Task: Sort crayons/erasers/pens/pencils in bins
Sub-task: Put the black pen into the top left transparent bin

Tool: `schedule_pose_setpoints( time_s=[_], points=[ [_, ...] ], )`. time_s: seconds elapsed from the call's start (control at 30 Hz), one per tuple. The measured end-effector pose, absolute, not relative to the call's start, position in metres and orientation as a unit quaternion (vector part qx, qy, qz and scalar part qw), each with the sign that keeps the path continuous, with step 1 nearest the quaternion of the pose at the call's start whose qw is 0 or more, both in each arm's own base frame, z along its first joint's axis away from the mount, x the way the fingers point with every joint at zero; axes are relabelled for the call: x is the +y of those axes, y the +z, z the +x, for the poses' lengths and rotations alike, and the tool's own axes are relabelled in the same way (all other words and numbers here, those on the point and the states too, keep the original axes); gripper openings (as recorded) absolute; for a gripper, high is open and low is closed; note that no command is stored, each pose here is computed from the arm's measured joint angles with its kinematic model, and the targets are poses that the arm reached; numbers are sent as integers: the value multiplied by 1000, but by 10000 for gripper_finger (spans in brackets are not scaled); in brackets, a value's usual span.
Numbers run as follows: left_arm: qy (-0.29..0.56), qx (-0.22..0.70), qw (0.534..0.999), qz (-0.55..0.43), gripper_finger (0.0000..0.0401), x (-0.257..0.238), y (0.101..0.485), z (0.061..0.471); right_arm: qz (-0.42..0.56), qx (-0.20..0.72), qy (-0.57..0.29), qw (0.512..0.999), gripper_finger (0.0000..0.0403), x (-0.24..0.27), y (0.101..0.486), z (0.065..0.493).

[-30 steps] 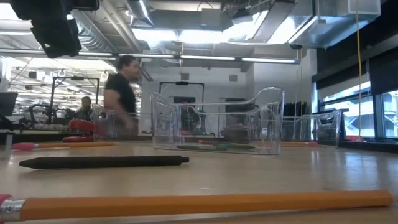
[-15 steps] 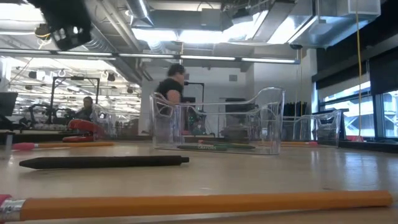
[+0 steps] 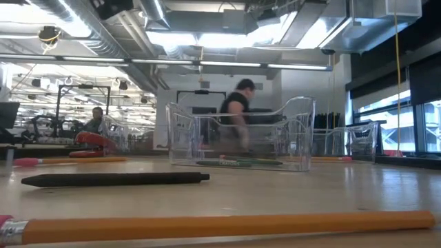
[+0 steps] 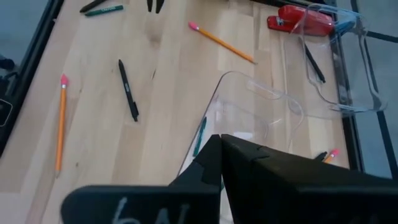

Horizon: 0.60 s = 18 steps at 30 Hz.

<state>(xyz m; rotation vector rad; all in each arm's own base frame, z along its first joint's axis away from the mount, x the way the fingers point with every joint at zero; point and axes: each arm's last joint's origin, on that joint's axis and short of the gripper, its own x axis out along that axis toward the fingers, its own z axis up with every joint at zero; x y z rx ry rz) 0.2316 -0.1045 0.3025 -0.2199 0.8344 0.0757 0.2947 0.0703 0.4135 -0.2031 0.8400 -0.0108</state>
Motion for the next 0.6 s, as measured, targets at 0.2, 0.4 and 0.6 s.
schedule_pose_setpoints(
  time_s=[0.2, 0.4, 0.6],
  points=[
    [35, 466, 876, -120, 25, -116, 300, 249, -100, 408, -4, 907, 5, 70, 413, 295],
    [41, 468, 871, -146, 29, -118, 302, 249, -101, 409, -4, 907, 5, 70, 413, 294],
    [58, 470, 863, -173, 67, -120, 299, 250, -108, 410, 0, 906, 5, 70, 413, 294]
  ],
)
